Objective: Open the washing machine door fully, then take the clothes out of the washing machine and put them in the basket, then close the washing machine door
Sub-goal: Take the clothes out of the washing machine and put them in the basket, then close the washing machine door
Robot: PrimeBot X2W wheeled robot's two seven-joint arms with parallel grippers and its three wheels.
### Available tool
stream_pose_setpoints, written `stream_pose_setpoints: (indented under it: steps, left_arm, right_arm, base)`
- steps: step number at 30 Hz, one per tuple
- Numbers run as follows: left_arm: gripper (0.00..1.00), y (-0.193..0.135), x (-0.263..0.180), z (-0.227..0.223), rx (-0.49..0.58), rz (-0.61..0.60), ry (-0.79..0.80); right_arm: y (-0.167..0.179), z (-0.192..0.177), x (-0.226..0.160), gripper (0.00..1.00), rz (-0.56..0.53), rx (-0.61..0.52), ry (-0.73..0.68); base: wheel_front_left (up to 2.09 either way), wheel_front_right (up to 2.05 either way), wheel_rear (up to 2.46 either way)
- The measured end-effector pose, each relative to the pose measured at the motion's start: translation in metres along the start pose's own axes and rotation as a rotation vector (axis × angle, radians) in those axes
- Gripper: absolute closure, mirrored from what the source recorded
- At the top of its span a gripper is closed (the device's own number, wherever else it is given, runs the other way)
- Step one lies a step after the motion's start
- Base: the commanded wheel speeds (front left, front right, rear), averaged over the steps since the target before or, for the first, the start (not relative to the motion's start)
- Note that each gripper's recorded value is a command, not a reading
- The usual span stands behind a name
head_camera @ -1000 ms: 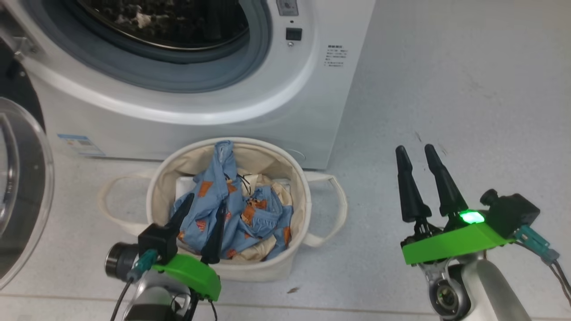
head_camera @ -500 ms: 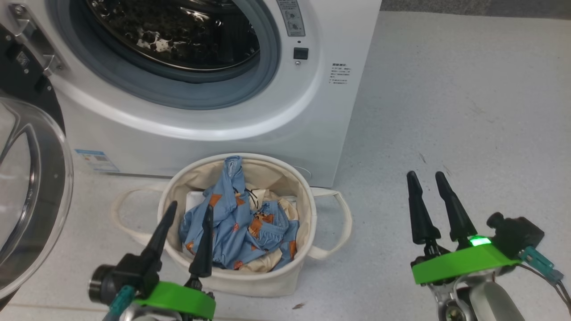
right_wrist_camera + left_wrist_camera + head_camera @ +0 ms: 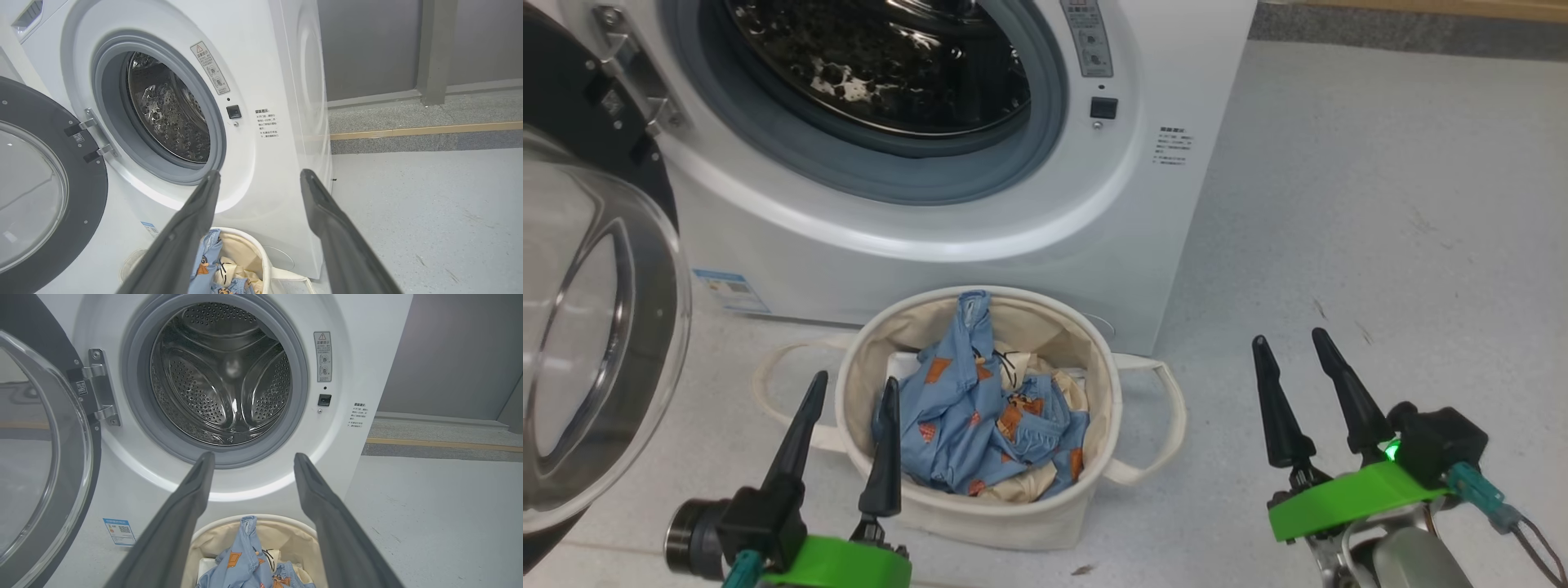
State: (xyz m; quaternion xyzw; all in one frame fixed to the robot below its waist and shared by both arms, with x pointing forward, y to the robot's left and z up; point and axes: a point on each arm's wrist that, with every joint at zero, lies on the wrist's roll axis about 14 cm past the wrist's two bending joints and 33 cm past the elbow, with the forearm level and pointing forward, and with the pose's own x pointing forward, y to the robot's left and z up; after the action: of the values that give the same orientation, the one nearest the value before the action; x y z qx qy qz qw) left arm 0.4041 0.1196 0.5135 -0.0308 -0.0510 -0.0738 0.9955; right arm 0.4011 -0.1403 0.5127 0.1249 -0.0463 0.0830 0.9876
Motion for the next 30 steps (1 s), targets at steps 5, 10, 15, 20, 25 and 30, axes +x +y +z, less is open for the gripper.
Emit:
stream_pose_setpoints:
  steps: [5,10,15,20,25,30]
  left_arm:
    - [0.00,0.004,-0.003,0.004,0.006,0.021,-0.009]
    - [0.00,0.005,-0.004,0.005,0.028,0.025,-0.011]
    - [0.00,0.004,-0.004,0.000,0.046,0.025,0.004]
    - [0.00,0.000,-0.008,-0.009,0.039,0.008,0.033]
    - [0.00,-0.002,-0.010,-0.012,0.035,0.004,0.045]
    - [0.00,-0.003,-0.012,-0.017,0.029,0.003,0.062]
  right_arm:
    - [0.004,0.000,0.000,0.00,0.015,-0.020,0.001]
    - [0.004,-0.004,-0.004,0.00,0.014,-0.021,0.013]
    - [0.004,-0.003,-0.004,0.00,0.007,0.002,0.010]
    - [0.004,-0.001,-0.005,0.00,0.006,0.010,0.004]
    - [0.005,0.000,-0.005,0.00,0.010,0.009,0.000]
    - [0.006,0.000,-0.006,0.00,0.013,0.009,0.002]
  base:
    - [0.00,0.00,0.00]
    - [0.00,0.00,0.00]
    - [0.00,0.00,0.00]
    - [0.00,0.00,0.00]
    - [0.00,0.00,0.00]
    - [0.00,0.00,0.00]
